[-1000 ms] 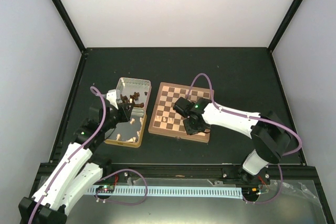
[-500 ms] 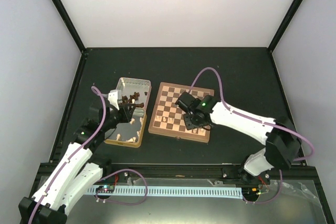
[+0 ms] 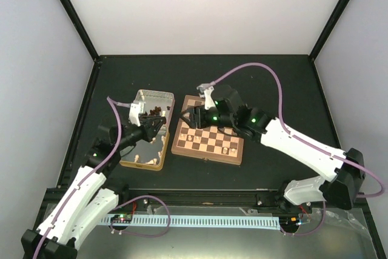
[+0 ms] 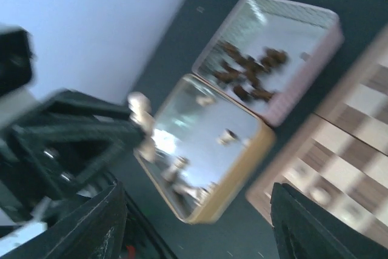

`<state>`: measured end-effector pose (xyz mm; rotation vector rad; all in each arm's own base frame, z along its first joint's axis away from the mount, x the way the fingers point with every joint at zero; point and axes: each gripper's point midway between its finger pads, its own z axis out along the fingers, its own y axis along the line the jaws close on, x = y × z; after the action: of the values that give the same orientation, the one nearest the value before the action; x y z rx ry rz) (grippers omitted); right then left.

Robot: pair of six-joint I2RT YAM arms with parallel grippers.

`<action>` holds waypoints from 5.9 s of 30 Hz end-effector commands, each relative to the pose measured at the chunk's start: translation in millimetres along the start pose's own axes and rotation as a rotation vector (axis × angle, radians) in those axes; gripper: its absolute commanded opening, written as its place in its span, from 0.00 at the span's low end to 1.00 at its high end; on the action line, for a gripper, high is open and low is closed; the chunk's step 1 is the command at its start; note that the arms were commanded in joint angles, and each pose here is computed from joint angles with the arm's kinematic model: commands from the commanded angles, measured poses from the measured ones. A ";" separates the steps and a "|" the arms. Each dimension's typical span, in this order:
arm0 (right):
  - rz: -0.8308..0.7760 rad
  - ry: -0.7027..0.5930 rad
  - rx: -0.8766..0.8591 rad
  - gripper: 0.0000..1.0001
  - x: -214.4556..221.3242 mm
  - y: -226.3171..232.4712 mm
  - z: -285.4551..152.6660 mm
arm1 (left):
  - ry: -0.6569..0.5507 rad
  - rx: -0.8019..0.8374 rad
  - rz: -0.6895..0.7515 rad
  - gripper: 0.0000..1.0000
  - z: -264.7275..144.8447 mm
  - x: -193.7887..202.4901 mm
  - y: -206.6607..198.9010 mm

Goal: Set up the chess pieces on the board
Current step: Place the chess piece on the chessboard.

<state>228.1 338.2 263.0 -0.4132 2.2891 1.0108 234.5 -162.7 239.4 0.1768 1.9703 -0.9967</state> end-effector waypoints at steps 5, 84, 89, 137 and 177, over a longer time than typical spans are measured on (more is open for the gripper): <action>-0.024 0.028 -0.242 0.64 -46.6 72.2 35.3 | -0.124 -0.107 0.061 0.05 -17.2 -20.1 10.5; 0.812 -0.012 -0.652 0.11 -80.9 65.8 26.8 | -0.343 0.426 -0.379 0.69 -34.4 -73.3 -64.6; 0.825 -0.029 -0.632 0.11 -81.9 59.0 26.3 | -0.272 0.413 -0.404 0.56 -24.3 -63.1 -61.7; 0.582 -0.294 -0.183 0.11 -75.0 -23.4 -2.7 | -0.040 0.047 -0.220 0.04 -6.7 -19.9 -17.0; 0.407 -0.498 0.604 0.12 28.9 -193.4 -103.2 | 1.070 -0.466 0.211 0.05 101.3 159.4 5.0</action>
<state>258.0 141.8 187.5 0.4976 2.1441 0.5052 205.3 -270.1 86.7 0.7177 2.9775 -0.3197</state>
